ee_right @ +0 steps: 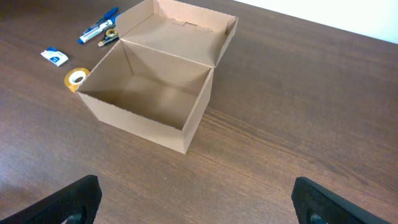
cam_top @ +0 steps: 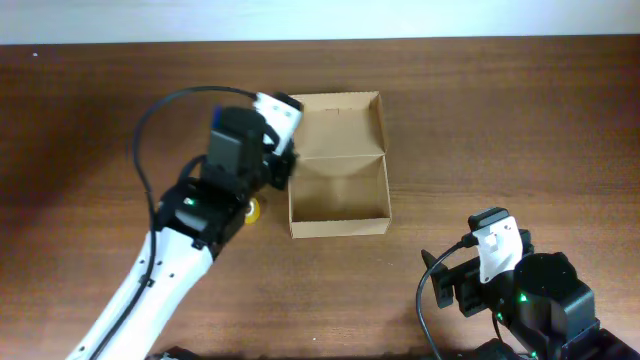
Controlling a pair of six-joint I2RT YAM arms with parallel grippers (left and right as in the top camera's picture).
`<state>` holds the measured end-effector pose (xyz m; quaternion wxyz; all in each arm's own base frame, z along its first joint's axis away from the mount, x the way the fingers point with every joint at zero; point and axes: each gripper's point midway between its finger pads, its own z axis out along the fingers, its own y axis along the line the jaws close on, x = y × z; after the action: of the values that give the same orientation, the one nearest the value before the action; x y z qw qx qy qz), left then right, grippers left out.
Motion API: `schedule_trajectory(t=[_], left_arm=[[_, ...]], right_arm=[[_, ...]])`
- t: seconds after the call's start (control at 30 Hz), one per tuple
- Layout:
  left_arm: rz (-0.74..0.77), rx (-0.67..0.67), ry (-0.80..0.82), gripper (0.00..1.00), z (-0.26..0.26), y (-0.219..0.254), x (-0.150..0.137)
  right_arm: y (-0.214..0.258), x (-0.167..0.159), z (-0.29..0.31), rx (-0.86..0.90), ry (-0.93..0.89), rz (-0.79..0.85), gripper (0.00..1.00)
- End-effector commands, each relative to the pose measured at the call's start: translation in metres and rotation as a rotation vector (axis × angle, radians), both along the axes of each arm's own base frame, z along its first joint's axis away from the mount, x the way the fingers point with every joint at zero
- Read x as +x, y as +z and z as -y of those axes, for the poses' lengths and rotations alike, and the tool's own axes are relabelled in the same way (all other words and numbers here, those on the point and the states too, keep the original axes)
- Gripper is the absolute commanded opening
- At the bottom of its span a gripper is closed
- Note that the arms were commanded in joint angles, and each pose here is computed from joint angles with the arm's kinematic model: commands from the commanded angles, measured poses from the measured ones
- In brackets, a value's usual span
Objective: Pack container
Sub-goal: 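Carry the red stapler into the box and open the left gripper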
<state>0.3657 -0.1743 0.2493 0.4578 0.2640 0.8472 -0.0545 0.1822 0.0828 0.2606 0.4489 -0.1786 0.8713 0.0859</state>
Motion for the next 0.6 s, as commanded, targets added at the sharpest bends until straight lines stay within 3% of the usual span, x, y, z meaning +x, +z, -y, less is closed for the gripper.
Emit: schedule_trajectory(t=[0.0,0.2,0.4,0.57], left_arm=[[0.022,0.062,-0.256,0.02,0.037,0.0,-0.019],[-0.045,0.203,-0.512,0.02,0.077,-0.052,-0.037],[-0.126,0.301,-0.645,0.02,0.094,-0.106,-0.041],[-0.214,0.331,-0.666,0.02,0.096,-0.144,-0.041]], right_arm=[[0.002,-0.001,0.0,0.005,0.002,0.01,0.99],[0.002,-0.001,0.0,0.005,0.002,0.01,0.99],[0.002,-0.001,0.0,0.005,0.002,0.01,0.99],[0.002,-0.001,0.0,0.005,0.002,0.01,0.99]])
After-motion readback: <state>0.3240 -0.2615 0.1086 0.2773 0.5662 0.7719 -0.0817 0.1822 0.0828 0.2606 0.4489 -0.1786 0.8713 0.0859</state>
